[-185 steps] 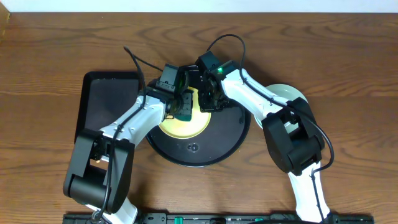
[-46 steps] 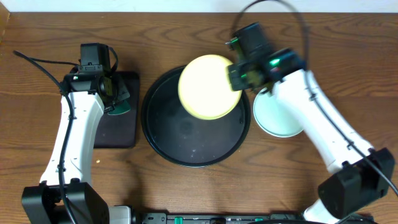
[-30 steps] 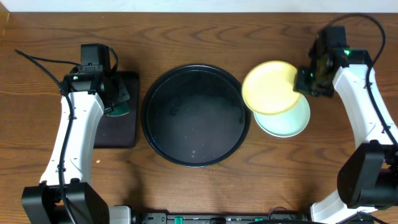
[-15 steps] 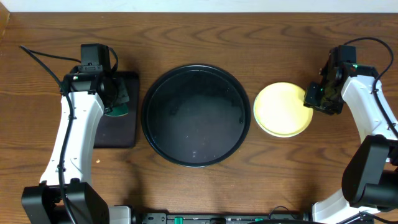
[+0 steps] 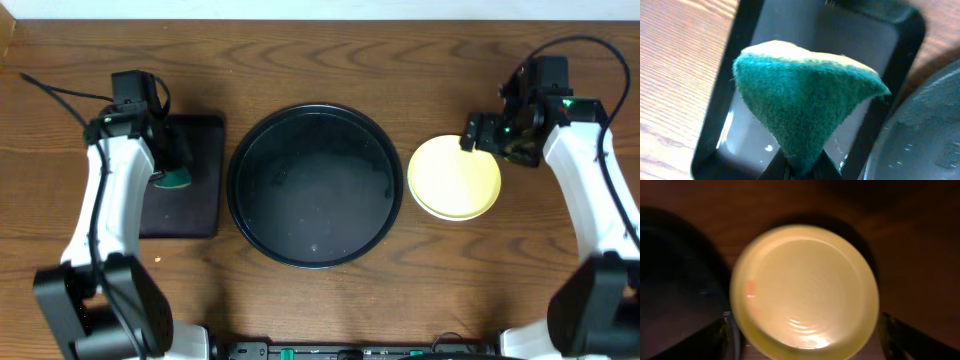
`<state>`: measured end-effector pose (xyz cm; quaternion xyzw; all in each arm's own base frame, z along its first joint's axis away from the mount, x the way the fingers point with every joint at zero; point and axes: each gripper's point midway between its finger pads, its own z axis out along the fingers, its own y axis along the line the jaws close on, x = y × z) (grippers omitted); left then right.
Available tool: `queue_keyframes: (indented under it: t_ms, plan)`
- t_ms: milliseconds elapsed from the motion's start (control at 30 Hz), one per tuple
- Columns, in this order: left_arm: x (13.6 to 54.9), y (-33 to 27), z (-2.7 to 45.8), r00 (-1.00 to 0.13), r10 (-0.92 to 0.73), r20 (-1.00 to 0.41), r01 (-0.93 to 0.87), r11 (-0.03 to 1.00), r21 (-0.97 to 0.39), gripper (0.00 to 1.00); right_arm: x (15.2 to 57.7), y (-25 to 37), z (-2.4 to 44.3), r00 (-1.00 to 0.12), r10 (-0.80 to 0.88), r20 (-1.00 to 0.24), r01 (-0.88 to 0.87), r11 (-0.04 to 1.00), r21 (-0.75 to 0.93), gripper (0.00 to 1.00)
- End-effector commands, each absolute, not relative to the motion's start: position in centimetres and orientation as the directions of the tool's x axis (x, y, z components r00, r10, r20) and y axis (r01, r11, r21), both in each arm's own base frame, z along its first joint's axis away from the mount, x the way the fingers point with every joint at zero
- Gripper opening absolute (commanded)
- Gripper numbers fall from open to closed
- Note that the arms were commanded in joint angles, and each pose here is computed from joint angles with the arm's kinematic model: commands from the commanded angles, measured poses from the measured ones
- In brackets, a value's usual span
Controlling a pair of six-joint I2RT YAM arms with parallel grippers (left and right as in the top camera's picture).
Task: Clean dirty plates on tray and stack at the side
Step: 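Lower the yellow plate onto the green stack and release, then drop the sponge into the small black tray with left gripper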
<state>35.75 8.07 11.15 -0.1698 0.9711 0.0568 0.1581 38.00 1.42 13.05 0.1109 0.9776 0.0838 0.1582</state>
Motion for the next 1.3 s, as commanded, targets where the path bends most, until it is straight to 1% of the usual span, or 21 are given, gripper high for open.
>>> queue_keyframes:
  t_ms: [0,133,167,233,367,433,567,633,733,867,900,933,967,1133,1267]
  plan:
    - [35.4,8.2,8.2,-0.921,-0.301,-0.247,-0.328,0.941,0.079,0.08,38.6,3.3,17.2,-0.891,0.194,-0.410,0.115,0.971,0.208,0.99]
    - [35.1,7.8,5.5,-0.936,-0.309,-0.168,-0.323,0.944,0.068,0.08,38.2,4.3,18.6,-0.881,0.167,-0.444,0.080,0.975,0.208,0.99]
    - [35.1,7.7,5.1,-0.937,-0.313,-0.157,-0.326,0.943,0.064,0.12,38.2,4.5,18.6,-0.881,0.164,-0.444,0.077,0.975,0.209,0.99]
    - [35.0,7.7,4.8,-0.936,-0.319,-0.149,-0.331,0.941,0.065,0.23,38.1,4.6,18.6,-0.882,0.162,-0.442,0.075,0.975,0.208,0.99]
    - [35.0,7.7,4.9,-0.936,-0.319,-0.150,-0.331,0.941,0.064,0.39,38.0,4.6,18.5,-0.885,0.162,-0.437,0.076,0.975,0.207,0.99]
    - [35.0,7.7,4.8,-0.936,-0.319,-0.148,-0.331,0.941,0.065,0.42,37.9,4.6,18.5,-0.886,0.162,-0.435,0.076,0.975,0.207,0.99]
    - [34.8,7.6,5.3,-0.936,-0.319,-0.146,-0.331,0.942,0.064,0.44,37.9,4.6,18.5,-0.886,0.161,-0.434,0.076,0.975,0.207,0.99]
    - [34.8,7.2,6.1,-0.937,-0.319,-0.146,-0.328,0.944,0.043,0.43,37.9,4.6,18.5,-0.887,0.157,-0.433,0.073,0.976,0.205,0.99]
    - [35.0,6.2,8.5,-0.932,-0.318,-0.173,-0.319,0.947,-0.025,0.43,37.8,4.5,18.5,-0.888,0.158,-0.433,0.074,0.976,0.205,0.99]
    - [35.3,3.6,13.1,-0.913,-0.314,-0.260,-0.273,0.945,-0.182,0.43,37.7,4.5,19.2,-0.880,0.158,-0.448,0.070,0.976,0.207,0.99]
    - [35.1,3.5,14.1,-0.907,-0.313,-0.282,-0.267,0.945,-0.190,0.48,37.6,4.5,19.6,-0.875,0.159,-0.458,0.068,0.976,0.209,0.99]
    - [34.9,3.5,15.0,-0.900,-0.311,-0.306,-0.262,0.946,-0.191,0.56,37.5,4.5,20.2,-0.868,0.159,-0.470,0.065,0.975,0.211,0.99]
    - [34.8,3.5,16.0,-0.891,-0.310,-0.333,-0.257,0.947,-0.193,0.71,37.4,4.5,21.1,-0.857,0.160,-0.490,0.061,0.975,0.213,0.99]
    - [34.4,3.3,18.9,-0.857,-0.304,-0.416,-0.237,0.950,-0.205,0.74,36.4,3.8,26.7,-0.766,0.168,-0.621,0.051,0.978,0.202,0.99]
    - [34.3,3.3,19.3,-0.851,-0.303,-0.429,-0.234,0.950,-0.205,0.74,34.3,3.6,31.4,-0.674,0.174,-0.717,0.025,0.977,0.213,0.99]
